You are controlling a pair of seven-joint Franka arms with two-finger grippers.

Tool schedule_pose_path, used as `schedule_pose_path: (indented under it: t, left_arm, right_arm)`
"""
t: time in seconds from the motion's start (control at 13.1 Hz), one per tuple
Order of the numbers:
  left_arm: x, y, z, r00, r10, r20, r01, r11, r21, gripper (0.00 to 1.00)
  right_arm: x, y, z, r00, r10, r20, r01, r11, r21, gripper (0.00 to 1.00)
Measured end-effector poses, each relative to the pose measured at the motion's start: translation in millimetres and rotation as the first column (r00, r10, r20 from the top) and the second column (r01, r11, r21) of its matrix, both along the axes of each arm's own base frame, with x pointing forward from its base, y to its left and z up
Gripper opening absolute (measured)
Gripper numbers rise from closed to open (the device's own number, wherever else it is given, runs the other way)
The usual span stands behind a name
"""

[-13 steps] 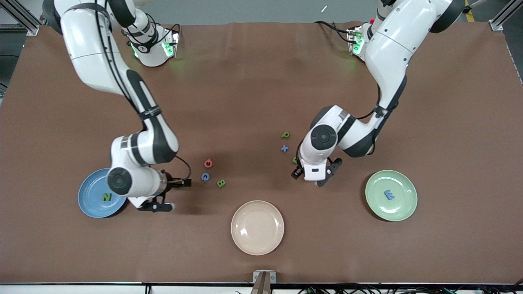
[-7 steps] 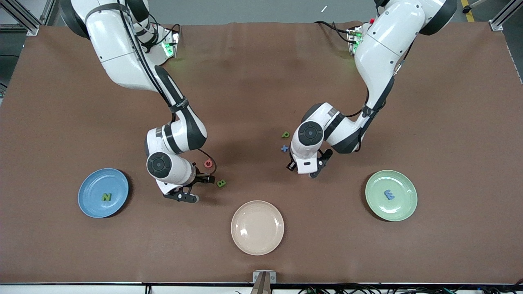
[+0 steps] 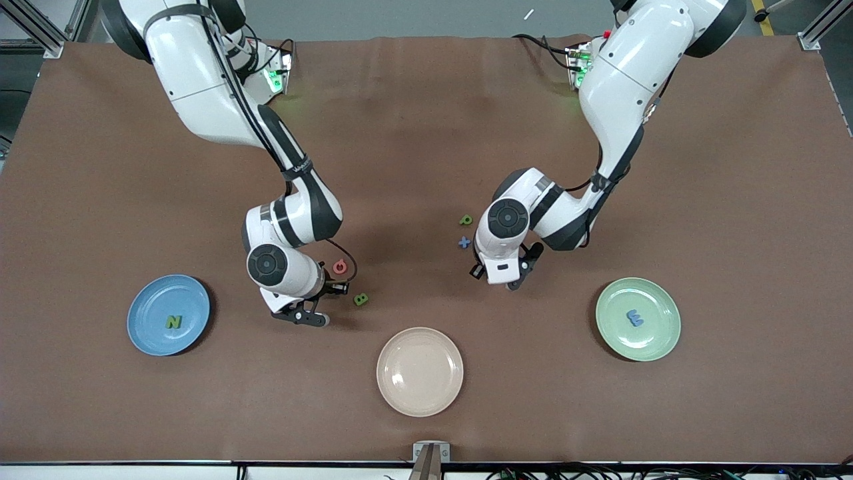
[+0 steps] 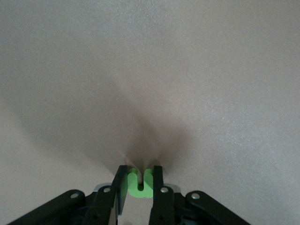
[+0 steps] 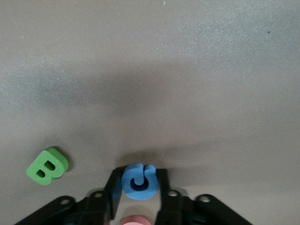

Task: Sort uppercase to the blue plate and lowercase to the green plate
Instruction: 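Grasp the u with the left gripper while the right gripper grasps the c, then drop the u with the left gripper while the right gripper drops the c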

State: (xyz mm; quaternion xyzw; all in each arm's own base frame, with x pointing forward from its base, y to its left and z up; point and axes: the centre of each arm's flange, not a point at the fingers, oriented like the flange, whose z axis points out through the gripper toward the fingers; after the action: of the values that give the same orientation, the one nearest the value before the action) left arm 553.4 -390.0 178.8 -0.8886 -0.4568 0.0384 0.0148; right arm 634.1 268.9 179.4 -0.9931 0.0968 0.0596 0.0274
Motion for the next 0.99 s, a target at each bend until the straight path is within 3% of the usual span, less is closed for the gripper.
schedule_pose_path:
  t: [0.3,0.46,0.68,0.99]
  left_arm:
    - [2,0,1,1.000,-0.004,0.012,0.004,1.000,-0.009,0.26]
    - [13,6,11,0.999,-0.027,0.045,0.028,0.999,-0.017,0.26]
    - [50,50,45,0.988,-0.103,0.116,0.105,0.994,-0.011,0.26]
    - [104,164,59,0.959,-0.245,0.145,0.244,0.969,0.025,0.26]
  right_arm:
    - [2,-1,2,1.000,-0.002,0.009,0.002,1.000,0.000,0.34]
    - [24,-29,17,0.999,-0.005,0.039,0.005,1.000,-0.008,0.34]
    - [61,-123,40,0.989,0.136,0.054,-0.136,0.991,-0.002,0.34]
    - [78,-264,51,0.923,0.380,0.067,-0.379,0.925,-0.033,0.34]
